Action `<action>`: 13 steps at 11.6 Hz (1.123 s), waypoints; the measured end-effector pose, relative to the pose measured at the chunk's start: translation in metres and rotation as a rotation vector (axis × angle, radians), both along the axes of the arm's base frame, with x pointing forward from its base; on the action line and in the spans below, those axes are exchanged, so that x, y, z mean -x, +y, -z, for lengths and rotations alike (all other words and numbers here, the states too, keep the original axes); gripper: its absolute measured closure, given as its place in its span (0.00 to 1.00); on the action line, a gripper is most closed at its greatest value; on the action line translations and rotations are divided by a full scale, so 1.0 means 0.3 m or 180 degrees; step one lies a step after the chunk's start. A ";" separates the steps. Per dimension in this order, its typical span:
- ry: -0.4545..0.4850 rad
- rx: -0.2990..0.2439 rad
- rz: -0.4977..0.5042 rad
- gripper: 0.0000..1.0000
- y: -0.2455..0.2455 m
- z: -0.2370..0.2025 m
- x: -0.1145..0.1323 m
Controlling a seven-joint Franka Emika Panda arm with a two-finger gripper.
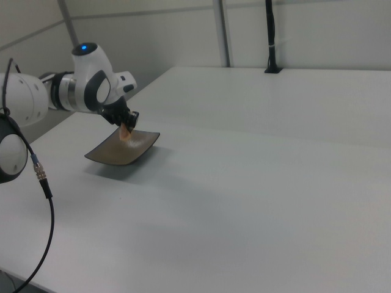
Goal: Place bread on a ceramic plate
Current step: 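Carry the bread roll over the brown square plate and lower it, then open the gripper to release the bread roll onto the plate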
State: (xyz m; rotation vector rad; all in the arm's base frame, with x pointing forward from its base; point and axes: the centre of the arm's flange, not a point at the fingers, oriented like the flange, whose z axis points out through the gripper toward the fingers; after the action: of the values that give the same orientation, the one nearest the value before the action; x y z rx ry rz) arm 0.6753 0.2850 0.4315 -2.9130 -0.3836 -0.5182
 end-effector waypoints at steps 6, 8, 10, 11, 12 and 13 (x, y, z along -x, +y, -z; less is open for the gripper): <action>-0.0126 -0.0093 -0.0024 0.75 0.155 0.247 -0.003; -0.0092 -0.0076 -0.0031 0.74 0.165 0.306 -0.003; -0.0086 -0.0082 -0.0045 0.66 0.177 0.321 0.001; -0.0091 -0.0086 -0.0048 0.57 0.179 0.321 0.002; -0.0114 -0.0096 -0.0047 0.54 0.180 0.317 0.000; -0.0150 -0.0112 -0.0044 0.49 0.181 0.313 -0.002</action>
State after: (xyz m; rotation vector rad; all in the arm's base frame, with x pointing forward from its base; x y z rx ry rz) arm 0.6759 0.3392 0.3377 -2.8667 -0.3964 -0.5866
